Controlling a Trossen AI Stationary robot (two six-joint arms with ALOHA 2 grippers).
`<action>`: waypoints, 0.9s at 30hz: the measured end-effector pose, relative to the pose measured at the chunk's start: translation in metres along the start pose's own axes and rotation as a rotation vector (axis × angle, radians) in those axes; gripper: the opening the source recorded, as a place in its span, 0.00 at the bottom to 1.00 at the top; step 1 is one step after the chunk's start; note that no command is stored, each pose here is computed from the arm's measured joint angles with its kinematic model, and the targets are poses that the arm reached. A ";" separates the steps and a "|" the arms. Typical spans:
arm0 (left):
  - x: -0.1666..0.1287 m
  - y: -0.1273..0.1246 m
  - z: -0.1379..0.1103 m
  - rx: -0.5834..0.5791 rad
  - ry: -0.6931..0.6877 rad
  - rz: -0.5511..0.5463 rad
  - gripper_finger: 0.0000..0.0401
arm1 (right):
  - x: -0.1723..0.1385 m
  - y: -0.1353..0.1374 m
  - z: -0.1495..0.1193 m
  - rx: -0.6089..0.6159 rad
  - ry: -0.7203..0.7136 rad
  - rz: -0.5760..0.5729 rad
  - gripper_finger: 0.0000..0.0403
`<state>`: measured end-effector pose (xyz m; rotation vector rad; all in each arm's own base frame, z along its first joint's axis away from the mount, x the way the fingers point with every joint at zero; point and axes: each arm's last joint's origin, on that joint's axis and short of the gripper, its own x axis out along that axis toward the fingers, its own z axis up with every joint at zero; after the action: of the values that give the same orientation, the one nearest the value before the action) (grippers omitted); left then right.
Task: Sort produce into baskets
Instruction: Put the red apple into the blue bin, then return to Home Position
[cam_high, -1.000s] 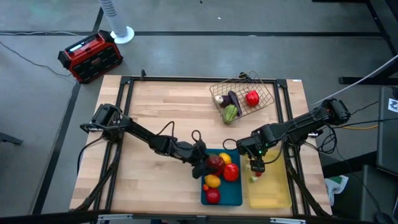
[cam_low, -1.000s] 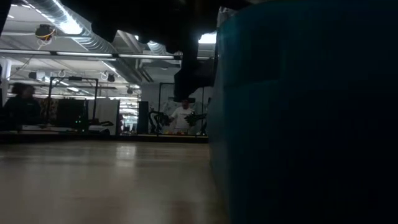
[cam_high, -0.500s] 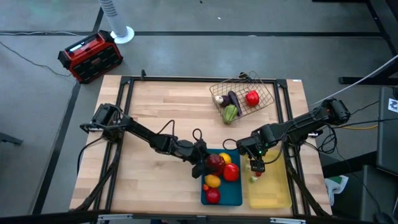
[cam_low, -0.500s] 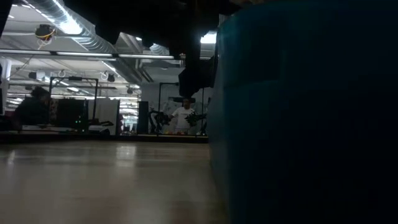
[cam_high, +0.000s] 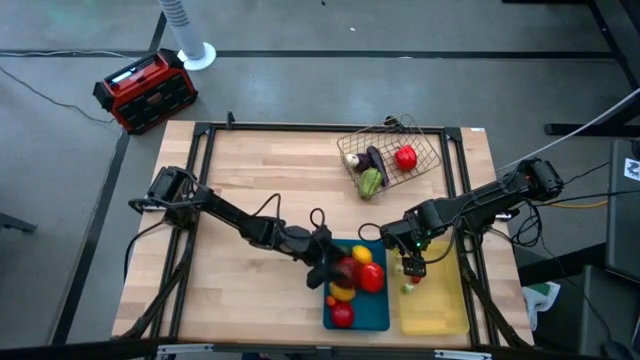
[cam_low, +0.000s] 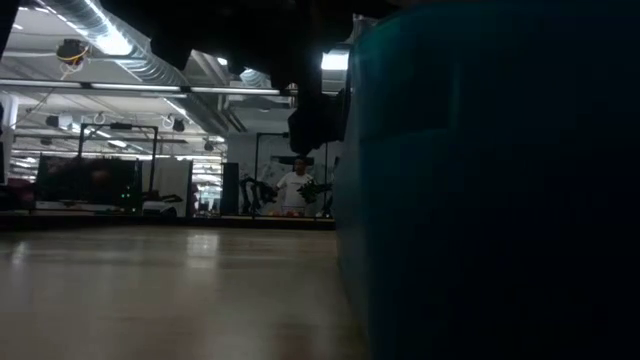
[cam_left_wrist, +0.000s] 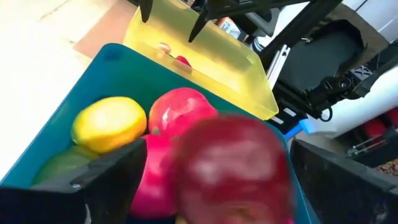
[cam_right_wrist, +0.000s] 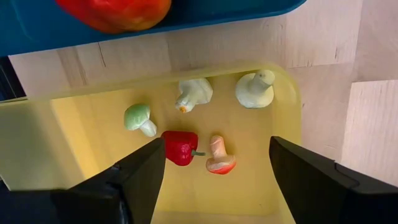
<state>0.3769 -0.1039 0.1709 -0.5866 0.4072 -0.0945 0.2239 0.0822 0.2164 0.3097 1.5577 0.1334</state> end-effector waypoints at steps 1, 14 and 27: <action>0.000 0.000 0.000 0.000 0.000 0.000 0.97 | 0.000 0.000 0.000 0.000 0.000 0.000 0.71; -0.024 0.008 0.038 0.016 -0.015 0.012 0.96 | -0.009 0.001 -0.004 -0.045 -0.025 0.018 0.71; -0.174 -0.001 0.135 0.282 -0.196 0.119 0.96 | -0.076 -0.009 -0.047 -0.080 -0.442 -0.094 0.71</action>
<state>0.2719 0.0005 0.3339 -0.2893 0.2318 0.0201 0.1746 0.0576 0.2881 0.1863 1.1227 0.0485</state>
